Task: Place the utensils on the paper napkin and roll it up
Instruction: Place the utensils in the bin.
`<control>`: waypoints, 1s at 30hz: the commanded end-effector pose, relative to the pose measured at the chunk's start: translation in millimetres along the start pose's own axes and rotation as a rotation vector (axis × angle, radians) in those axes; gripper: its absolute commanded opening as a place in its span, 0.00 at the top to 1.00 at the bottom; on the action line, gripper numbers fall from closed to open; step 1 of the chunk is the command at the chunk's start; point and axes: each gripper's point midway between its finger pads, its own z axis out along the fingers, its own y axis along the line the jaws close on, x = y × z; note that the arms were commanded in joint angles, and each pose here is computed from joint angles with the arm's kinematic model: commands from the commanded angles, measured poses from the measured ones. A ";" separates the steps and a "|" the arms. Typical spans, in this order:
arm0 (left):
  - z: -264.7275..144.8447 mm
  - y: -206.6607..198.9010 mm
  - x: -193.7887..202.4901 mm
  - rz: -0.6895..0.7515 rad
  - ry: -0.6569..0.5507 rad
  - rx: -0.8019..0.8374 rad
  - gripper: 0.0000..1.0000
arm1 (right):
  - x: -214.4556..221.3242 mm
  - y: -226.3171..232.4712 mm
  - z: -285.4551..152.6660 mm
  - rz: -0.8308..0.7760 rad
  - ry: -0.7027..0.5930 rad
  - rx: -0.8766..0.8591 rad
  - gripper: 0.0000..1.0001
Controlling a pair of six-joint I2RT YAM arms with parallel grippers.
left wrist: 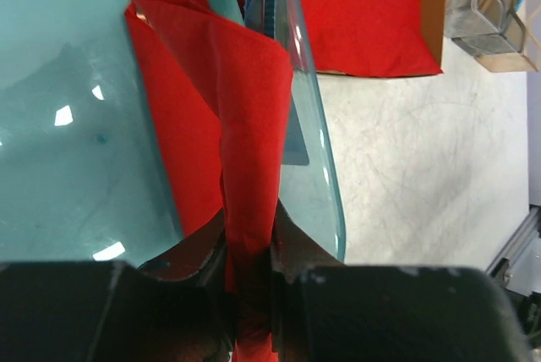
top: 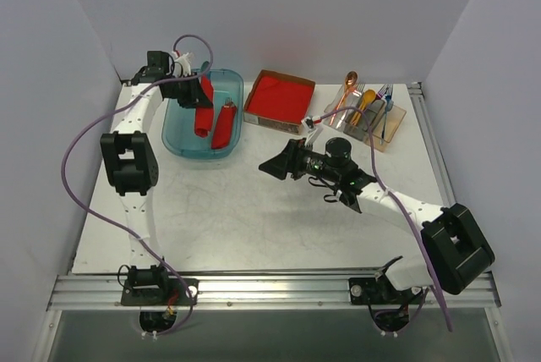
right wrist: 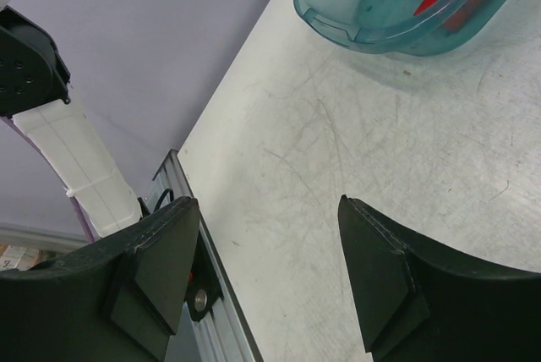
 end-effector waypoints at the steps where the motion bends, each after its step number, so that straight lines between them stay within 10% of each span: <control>1: 3.3 10.9 -1.1 0.043 0.028 -0.032 0.97 | -12.2 15.5 -1.9 -0.031 -0.047 -0.056 0.33; 30: 59.8 74.1 30.0 0.025 0.080 -0.115 0.98 | -5.6 11.5 2.0 -0.014 -0.033 -0.071 0.34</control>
